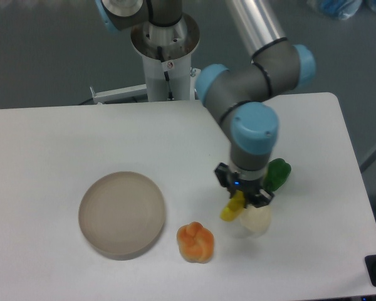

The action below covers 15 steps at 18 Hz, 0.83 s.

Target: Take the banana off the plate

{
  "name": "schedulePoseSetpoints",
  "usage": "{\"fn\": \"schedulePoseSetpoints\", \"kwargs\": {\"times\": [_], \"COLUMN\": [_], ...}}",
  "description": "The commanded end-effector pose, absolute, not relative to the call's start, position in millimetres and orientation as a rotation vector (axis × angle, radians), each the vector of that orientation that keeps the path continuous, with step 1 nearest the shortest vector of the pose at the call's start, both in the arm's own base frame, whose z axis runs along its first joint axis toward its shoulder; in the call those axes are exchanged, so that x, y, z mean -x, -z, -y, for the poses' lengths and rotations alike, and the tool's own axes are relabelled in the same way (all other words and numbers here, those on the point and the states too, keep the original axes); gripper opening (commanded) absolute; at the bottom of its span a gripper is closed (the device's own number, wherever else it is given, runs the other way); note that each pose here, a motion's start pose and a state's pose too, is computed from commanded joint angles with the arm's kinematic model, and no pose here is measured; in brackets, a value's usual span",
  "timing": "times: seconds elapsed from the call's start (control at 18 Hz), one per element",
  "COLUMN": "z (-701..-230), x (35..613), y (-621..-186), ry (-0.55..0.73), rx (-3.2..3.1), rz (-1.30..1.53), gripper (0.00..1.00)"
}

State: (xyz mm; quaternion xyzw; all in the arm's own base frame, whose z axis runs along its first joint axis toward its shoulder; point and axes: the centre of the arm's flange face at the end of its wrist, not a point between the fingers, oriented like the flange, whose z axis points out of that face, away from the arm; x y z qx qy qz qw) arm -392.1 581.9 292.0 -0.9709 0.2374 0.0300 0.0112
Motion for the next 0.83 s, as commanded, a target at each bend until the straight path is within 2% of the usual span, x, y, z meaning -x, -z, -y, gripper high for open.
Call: {"fn": "schedulePoseSetpoints", "kwargs": {"times": [0.5, 0.83], "z": [-558.2, -554.7], "x": [430.5, 433.9], "y": [-294.7, -294.9], "ry": [-0.09, -0.085], "rx": [2.957, 2.953], "rz": [-0.992, -0.996], "gripper": [0.0, 0.0]}}
